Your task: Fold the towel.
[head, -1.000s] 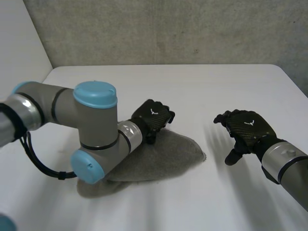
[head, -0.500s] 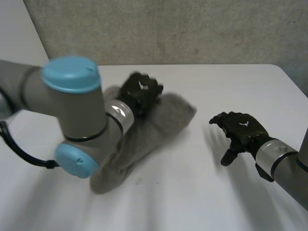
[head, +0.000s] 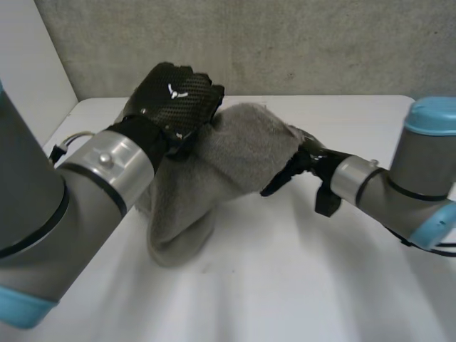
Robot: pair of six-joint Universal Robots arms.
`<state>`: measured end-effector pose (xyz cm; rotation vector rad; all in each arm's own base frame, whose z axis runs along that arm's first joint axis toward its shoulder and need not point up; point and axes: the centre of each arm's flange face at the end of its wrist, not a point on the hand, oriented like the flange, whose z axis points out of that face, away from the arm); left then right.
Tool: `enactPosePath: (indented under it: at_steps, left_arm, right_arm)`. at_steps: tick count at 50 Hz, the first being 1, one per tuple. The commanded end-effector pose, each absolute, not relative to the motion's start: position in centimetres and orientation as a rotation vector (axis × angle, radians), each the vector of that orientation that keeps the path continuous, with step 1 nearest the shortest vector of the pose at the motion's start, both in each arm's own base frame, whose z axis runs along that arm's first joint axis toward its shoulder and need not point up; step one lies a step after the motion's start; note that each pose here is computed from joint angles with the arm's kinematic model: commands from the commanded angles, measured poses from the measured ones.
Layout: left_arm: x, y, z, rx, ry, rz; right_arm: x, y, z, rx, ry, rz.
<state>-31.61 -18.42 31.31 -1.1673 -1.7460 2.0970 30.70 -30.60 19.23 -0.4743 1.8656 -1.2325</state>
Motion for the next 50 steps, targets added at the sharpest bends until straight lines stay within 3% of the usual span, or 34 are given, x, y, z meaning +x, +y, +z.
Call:
enactPosePath:
  at_steps: [1, 9, 18, 21, 23, 27, 45, 50]
  left_arm:
    - [-30.7, -17.2, 30.2, -1.163, -1.781, 2.05]
    - [-30.1, -17.3, 29.3, -1.061, -1.822, 2.0]
    - [-28.9, -19.1, 28.5, -0.979, -1.876, 2.026]
    - [-27.8, -21.1, 28.5, -0.915, -1.899, 2.091]
    - [-27.1, -22.2, 28.5, -0.875, -1.916, 2.124]
    - [-26.1, -23.5, 28.3, -0.804, -1.95, 2.135]
    - [-25.9, -21.9, 21.1, -0.884, -2.19, 1.836]
    - [-26.2, -22.2, 20.2, -0.896, -2.211, 1.798]
  right_arm:
    - [35.7, -28.0, 17.4, -0.623, 1.781, -1.112]
    - [38.9, -23.6, 14.9, -0.713, 1.753, -0.954]
    - [38.6, -24.1, 15.9, -0.678, 1.767, -0.995]
    - [36.2, -26.8, 18.4, -0.584, 1.838, -1.182]
    - [32.0, -29.9, 21.3, -0.521, 1.923, -1.479]
    - [29.1, -30.3, 22.3, -0.571, 2.012, -1.672]
    - [25.1, -20.9, 22.5, -1.34, 2.221, -1.55]
    - [25.0, -20.5, 22.9, -1.47, 2.229, -1.487]
